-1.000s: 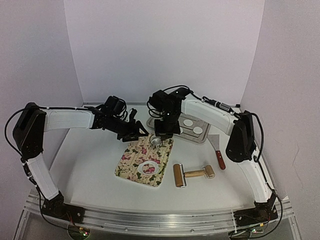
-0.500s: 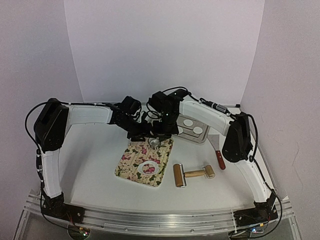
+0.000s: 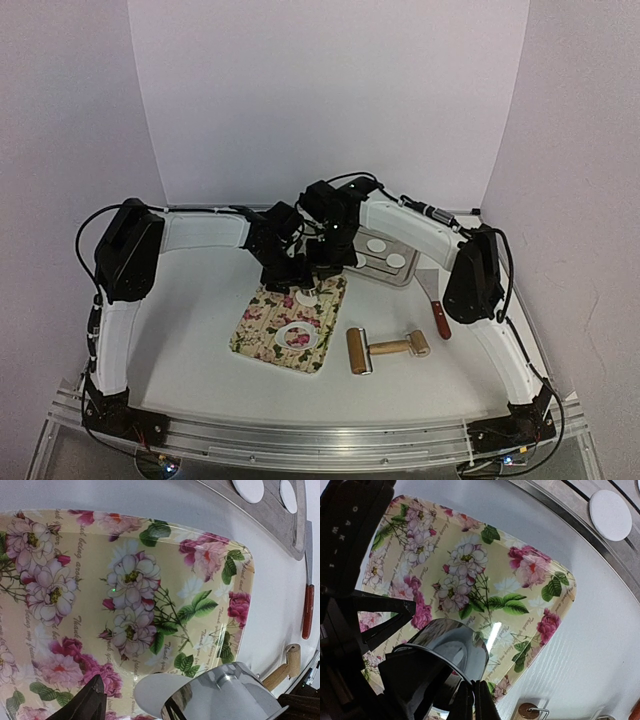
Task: Roll out the dumpling wrappers from the dough
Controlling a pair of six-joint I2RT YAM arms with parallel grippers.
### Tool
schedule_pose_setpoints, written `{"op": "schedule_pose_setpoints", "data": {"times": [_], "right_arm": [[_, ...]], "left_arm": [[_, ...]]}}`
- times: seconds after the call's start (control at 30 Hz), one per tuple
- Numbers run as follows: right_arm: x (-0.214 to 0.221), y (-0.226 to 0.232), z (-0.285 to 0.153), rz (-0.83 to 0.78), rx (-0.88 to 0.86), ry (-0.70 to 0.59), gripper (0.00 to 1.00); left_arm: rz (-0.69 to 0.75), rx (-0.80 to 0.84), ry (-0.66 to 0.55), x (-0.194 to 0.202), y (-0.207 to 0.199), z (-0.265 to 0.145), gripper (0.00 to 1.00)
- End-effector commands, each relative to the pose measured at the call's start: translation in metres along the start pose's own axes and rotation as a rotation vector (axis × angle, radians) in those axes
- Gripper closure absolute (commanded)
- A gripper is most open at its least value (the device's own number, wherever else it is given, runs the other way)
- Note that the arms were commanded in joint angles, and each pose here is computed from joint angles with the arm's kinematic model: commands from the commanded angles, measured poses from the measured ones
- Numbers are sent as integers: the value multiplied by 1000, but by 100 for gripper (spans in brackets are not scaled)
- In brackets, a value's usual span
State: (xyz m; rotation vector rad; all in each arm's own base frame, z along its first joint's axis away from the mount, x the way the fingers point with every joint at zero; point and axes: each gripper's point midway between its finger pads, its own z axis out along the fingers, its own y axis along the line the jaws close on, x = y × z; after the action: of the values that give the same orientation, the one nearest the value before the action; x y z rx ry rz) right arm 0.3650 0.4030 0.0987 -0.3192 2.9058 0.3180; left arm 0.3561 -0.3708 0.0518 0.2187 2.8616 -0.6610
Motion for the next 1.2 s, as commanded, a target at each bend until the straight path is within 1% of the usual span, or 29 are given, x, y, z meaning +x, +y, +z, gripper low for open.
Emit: {"op": "schedule_pose_setpoints", "data": {"times": [0.0,0.1,0.3,0.4,0.5,0.63,0.83,0.97,1.17], "right_arm": [[-8,13,-7,-33,-50,-27,100],[-8,8,-7,-32,-32,-31,100],[-10,-20,-4,22,51,-32,100],[-14,-35,-3,48,80,-33,100],[-19,-39,-5,52,78,-43,100],[-27,-41,-11,58,65,-62,100],[-41,-48,-37,58,60,-123,100],[-41,-75,-60,85,99,-141,100],[-9,-121,-83,110,144,-87,100]], "left_arm": [[-11,-47,-24,-10,2,-1,11],[-3,-27,-59,-17,-5,-9,11],[66,124,-218,-39,-42,-57,9],[98,182,-277,-44,-55,-81,9],[103,204,-309,-43,-60,-100,8],[74,169,-318,-37,-49,-110,8],[-25,123,-317,-23,-16,-116,7],[-107,87,-336,-25,13,-127,7],[-177,41,-321,-15,50,-135,6]]}}
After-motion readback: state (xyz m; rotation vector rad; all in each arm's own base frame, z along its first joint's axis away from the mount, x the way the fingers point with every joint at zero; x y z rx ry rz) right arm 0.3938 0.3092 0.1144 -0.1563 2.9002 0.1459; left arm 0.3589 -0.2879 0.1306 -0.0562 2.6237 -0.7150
